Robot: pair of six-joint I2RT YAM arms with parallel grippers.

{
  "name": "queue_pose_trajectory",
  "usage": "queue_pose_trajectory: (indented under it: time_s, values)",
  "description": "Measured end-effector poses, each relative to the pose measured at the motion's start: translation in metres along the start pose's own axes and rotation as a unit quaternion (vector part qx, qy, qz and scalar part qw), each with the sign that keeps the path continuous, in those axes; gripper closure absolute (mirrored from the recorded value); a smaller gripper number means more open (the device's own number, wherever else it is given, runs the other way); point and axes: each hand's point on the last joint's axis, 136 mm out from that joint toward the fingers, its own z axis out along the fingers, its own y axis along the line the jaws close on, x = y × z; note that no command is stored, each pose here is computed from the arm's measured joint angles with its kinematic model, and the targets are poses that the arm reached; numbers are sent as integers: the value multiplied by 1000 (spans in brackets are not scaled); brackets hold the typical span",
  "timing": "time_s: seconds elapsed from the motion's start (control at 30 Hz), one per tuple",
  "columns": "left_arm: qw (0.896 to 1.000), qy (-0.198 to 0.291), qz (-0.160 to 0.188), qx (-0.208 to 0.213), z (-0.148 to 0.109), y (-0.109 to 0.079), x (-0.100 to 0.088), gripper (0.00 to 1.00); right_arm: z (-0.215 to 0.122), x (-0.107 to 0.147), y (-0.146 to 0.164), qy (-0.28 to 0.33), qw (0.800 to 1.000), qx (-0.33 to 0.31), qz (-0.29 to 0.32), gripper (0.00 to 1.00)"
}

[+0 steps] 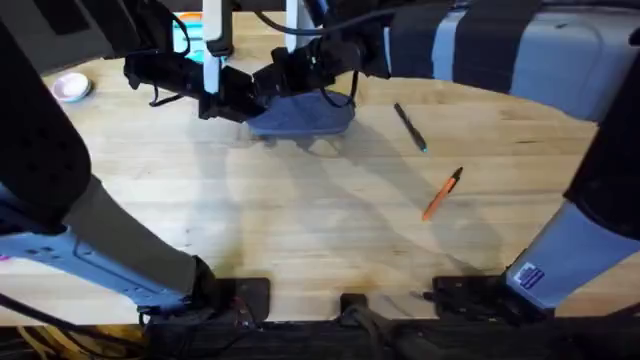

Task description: Unzip the bag, pick up the pens from the table one at a time and place them inside, then zip the bag closed.

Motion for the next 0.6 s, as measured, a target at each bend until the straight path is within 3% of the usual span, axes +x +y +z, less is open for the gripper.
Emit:
queue_pose_trajectory:
  time_s: [0.13,0.17,0.3,0.37,0.43,0.5,0.6]
  values:
    - [1000,0,0,0,0,0,0,959,0,2,1,5,1000,0,4,958]
    - [1000,-1,0,0,0,0,0,959,-1,3,1,10,1000,-1,5,907]
    - [1000,-2,0,0,0,0,-1,958,-10,5,8,37,999,-14,0,623]
    - [1000,-2,0,0,0,0,-1,959,-19,9,5,54,998,-12,-4,388]
    - [1000,-2,0,0,0,0,-1,959,-32,12,-5,72,997,-2,-12,93]
    - [1000,-2,1,1,1,0,-1,958,-49,11,-15,81,996,14,-21,11]
    - [1000,-2,1,1,1,0,-1,958,-78,4,-30,78,995,48,-40,5]
